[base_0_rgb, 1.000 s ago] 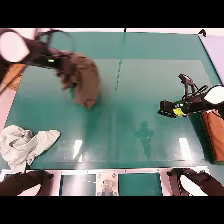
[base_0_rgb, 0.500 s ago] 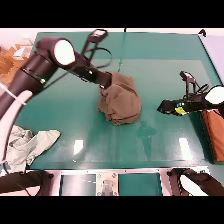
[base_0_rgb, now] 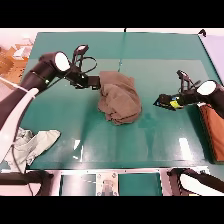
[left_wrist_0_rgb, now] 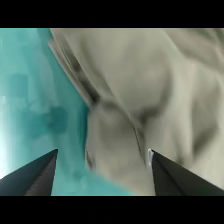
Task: Fold the shirts.
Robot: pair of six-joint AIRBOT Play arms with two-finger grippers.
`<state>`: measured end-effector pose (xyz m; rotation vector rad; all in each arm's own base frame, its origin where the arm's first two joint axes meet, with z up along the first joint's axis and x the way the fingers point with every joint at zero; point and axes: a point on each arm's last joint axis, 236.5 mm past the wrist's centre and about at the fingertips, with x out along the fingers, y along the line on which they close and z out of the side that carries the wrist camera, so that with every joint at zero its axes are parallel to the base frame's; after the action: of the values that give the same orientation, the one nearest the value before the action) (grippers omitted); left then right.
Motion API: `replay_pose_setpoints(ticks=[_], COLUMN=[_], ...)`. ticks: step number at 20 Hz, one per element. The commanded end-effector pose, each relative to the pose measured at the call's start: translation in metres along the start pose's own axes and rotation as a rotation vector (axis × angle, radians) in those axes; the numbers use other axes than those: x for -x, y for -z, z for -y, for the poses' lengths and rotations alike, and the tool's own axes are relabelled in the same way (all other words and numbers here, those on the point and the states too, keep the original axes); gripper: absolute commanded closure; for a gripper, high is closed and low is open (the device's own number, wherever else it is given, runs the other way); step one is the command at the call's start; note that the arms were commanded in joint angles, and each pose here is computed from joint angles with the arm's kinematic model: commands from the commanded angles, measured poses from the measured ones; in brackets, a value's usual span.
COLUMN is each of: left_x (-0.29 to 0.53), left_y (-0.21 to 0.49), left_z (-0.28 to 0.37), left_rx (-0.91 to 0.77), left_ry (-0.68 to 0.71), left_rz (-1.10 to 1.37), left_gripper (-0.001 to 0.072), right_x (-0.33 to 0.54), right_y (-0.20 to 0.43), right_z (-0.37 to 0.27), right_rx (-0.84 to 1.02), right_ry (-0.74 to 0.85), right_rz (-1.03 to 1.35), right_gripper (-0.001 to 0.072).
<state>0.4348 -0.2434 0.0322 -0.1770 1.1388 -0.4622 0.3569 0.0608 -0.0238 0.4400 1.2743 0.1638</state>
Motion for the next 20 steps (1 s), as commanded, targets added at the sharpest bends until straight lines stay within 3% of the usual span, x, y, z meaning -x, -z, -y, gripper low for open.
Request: replay_pose_setpoints(ticks=[1, 4, 9, 16, 17, 19, 20], left_x=[-0.046, -0.068, -0.035, -0.084, -0.088, -0.093, -0.094], left_y=[-0.02, 0.025, 0.095, 0.084, 0.086, 0.084, 0.078], left_z=[-0.013, -0.02, -0.007, 0.016, 0.013, 0.009, 0.008], left_rx=[0.116, 0.091, 0.005, 0.117, 0.127, 0.123, 0.124], left_ry=[0.037, 0.028, 0.065, 0.154, 0.152, 0.142, 0.139], left_rz=[0.091, -0.092, -0.421, -0.225, -0.216, -0.188, -0.163], left_gripper=[0.0053, 0.0053, 0.0053, 0.0056, 0.0131, 0.0429, 0.0613], right_x=[-0.032, -0.06, -0.098, -0.15, -0.155, -0.161, -0.16], right_y=[-0.034, -0.056, -0.093, -0.106, -0.103, -0.099, -0.099], right_z=[-0.013, -0.019, -0.034, -0.089, -0.096, -0.11, -0.117], right_rx=[-0.025, 0.021, 0.05, 0.124, 0.14, 0.17, 0.186], right_ry=[-0.132, -0.188, -0.303, -0.386, -0.389, -0.395, -0.399], right_rz=[-0.02, -0.088, -0.174, -0.199, -0.208, -0.213, -0.209], right_gripper=[0.0281, 0.028, 0.028, 0.0279, 0.028, 0.0333, 0.0417])
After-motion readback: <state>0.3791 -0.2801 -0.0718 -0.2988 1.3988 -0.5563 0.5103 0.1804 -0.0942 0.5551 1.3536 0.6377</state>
